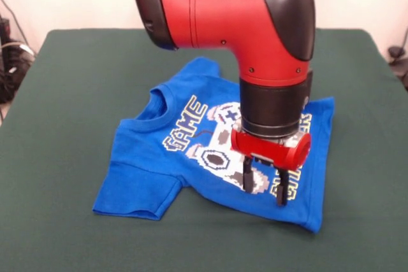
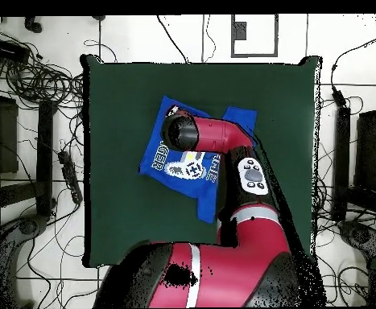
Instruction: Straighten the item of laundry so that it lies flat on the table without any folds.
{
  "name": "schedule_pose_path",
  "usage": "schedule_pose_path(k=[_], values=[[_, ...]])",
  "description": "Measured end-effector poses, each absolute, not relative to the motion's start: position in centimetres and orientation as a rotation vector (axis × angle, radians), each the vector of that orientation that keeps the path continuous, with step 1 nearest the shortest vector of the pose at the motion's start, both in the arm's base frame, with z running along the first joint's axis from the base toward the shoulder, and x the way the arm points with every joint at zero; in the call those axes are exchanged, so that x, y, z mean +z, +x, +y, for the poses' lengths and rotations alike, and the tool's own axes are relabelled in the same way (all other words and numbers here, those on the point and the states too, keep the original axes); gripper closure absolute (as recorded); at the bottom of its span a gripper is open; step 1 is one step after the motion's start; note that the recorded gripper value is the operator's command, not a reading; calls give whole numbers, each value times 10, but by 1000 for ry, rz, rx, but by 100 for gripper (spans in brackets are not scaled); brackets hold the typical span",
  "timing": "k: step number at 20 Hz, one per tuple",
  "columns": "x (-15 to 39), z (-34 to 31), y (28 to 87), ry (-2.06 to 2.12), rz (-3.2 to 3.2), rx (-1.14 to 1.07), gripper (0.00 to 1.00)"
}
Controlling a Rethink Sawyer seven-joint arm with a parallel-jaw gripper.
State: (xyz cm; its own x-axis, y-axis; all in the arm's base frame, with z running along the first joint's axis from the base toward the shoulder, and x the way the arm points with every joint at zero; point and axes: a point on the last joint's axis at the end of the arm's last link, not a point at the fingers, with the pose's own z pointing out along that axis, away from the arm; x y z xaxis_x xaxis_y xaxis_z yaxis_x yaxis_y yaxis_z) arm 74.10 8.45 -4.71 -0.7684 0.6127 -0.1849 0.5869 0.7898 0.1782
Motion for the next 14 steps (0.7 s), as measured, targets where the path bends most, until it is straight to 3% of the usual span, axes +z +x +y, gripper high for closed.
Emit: schedule_pose_path(k=[14], values=[[-48, 88, 746, 886, 2745, 169, 0]])
